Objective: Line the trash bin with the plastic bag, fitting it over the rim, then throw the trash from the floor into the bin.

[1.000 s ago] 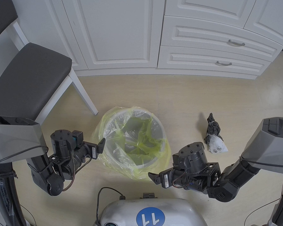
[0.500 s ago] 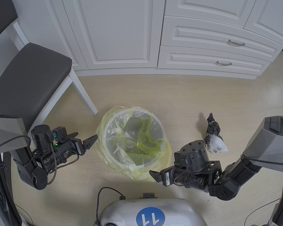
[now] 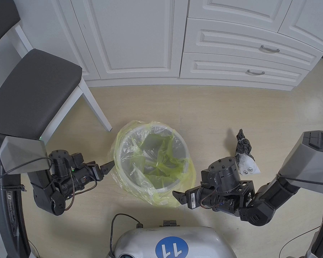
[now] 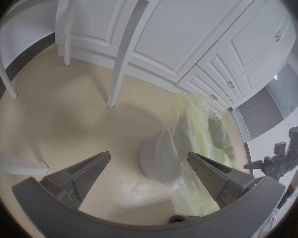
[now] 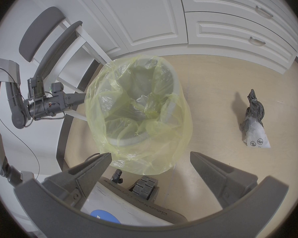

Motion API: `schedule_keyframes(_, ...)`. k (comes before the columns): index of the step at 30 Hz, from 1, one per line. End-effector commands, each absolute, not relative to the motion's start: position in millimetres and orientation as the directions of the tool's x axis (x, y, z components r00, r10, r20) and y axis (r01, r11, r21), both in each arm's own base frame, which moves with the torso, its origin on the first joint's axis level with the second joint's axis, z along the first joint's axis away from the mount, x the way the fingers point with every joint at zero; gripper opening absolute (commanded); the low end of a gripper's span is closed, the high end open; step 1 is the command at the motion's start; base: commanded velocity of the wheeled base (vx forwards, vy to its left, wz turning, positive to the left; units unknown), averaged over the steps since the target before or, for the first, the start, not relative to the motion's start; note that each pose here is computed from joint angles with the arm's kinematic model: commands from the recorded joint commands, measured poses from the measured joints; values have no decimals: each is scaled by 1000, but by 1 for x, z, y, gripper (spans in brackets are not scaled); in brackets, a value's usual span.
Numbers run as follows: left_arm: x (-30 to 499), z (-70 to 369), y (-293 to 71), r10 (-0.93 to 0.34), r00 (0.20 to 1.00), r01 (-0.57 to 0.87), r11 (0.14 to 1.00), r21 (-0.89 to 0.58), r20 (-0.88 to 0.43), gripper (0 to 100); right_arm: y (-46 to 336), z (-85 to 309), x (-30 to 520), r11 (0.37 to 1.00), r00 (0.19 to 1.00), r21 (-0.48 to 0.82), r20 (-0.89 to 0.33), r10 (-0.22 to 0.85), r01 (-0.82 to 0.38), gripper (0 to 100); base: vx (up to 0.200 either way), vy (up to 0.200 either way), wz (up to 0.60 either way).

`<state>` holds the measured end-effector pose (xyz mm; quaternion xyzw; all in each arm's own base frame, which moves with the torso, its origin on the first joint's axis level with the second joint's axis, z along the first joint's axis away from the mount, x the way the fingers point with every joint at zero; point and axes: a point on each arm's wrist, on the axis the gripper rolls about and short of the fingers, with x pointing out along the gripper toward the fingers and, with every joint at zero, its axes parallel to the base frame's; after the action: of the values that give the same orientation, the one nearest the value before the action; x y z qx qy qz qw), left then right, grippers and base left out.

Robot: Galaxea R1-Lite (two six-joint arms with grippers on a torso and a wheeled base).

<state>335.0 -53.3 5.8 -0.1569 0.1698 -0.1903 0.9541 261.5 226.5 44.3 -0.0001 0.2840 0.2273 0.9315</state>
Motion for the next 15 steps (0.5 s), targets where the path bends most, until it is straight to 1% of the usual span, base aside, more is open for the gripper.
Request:
schedule_keyframes(1, 349, -31, -72, -405, 859, 272, 878, -393, -312, 100, 223, 45, 265, 902, 744, 130, -525, 414, -411, 100, 0, 0, 0)
schedule_keyframes(2, 349, -31, -72, -405, 859, 272, 878, -393, -312, 100, 223, 45, 265, 902, 744, 130, -525, 414, -411, 100, 0, 0, 0)
schedule_keyframes(3, 355, -42, -69, -368, 870, 231, 892, -389, -328, 100, 220, 44, 268, 907, 747, 130, -527, 405, -400, 100, 0, 0, 0)
schedule_keyframes(5, 358, -42, -66, -359, 874, 220, 894, -391, -328, 100, 219, 45, 272, 910, 753, 133, -522, 400, -392, 100, 0, 0, 0)
schedule_keyframes(11, 362, -46, -66, -357, 870, 214, 895, -392, -341, 100, 218, 39, 285, 913, 754, 156, -520, 401, -378, 100, 0, 0, 0)
schedule_keyframes(15, 372, -47, -69, -355, 861, 203, 897, -393, -365, 100, 206, 44, 298, 925, 786, 180, -488, 380, -335, 100, 0, 0, 0)
